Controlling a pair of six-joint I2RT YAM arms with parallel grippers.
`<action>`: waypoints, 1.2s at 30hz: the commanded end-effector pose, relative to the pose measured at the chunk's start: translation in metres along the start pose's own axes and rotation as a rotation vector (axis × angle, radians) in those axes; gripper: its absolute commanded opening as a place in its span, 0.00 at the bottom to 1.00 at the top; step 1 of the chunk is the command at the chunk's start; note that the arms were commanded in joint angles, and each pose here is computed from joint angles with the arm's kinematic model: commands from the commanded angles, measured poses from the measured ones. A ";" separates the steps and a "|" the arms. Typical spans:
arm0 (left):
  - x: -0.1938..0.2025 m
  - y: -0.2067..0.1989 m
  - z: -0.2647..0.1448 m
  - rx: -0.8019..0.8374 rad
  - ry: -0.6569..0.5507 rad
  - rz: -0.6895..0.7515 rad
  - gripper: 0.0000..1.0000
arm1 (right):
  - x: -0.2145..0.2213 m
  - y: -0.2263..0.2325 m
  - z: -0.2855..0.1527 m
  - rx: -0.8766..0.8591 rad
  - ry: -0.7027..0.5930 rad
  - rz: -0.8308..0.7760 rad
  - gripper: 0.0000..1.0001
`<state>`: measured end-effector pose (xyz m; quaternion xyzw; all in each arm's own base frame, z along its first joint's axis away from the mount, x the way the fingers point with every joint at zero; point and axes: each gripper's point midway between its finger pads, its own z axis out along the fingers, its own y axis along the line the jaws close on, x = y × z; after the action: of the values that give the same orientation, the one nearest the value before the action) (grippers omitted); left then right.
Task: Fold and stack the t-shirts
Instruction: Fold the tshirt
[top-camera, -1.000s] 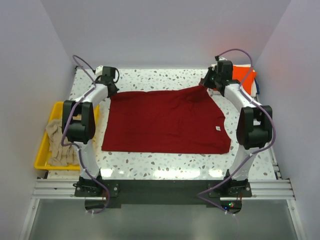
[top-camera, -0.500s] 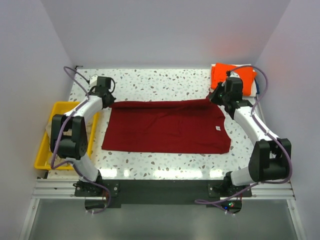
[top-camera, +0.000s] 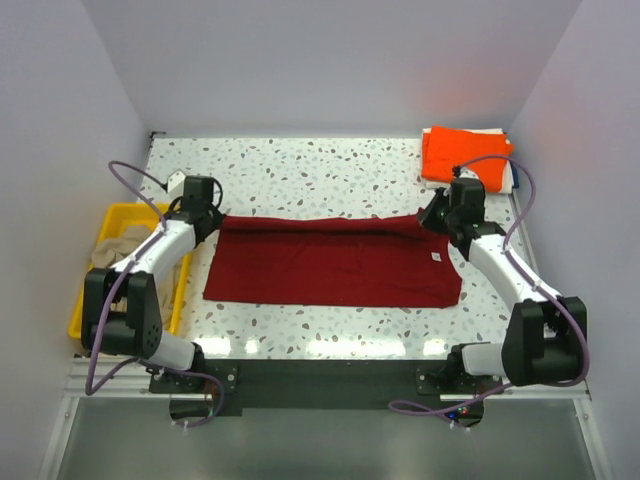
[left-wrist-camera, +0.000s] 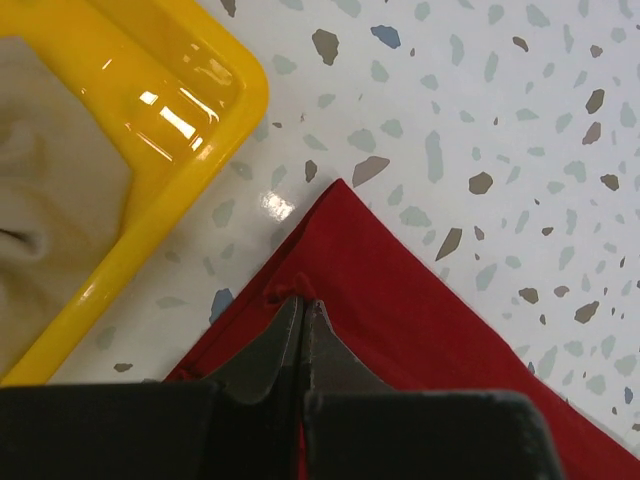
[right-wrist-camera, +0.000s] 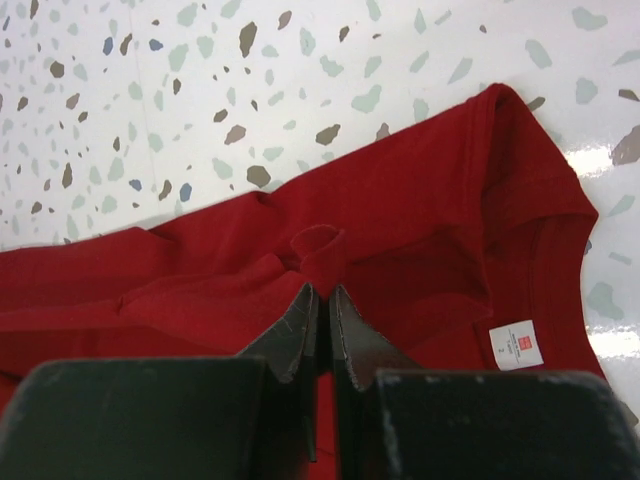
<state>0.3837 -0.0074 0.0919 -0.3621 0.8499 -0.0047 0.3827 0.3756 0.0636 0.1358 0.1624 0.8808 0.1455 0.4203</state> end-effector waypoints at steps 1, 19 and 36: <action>-0.014 -0.001 -0.010 0.037 -0.065 -0.058 0.00 | -0.002 0.002 -0.008 -0.013 -0.034 0.011 0.05; 0.009 0.009 -0.033 0.152 -0.058 -0.092 0.35 | 0.042 -0.003 -0.040 -0.081 0.014 0.036 0.54; 0.010 -0.048 0.040 0.055 0.070 -0.007 0.26 | -0.005 0.001 0.037 0.005 0.038 0.065 0.59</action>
<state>0.4259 -0.0346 0.0790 -0.3565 0.8549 -0.0476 0.3738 0.3857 0.0741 0.1116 0.1750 0.8931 0.1666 0.3794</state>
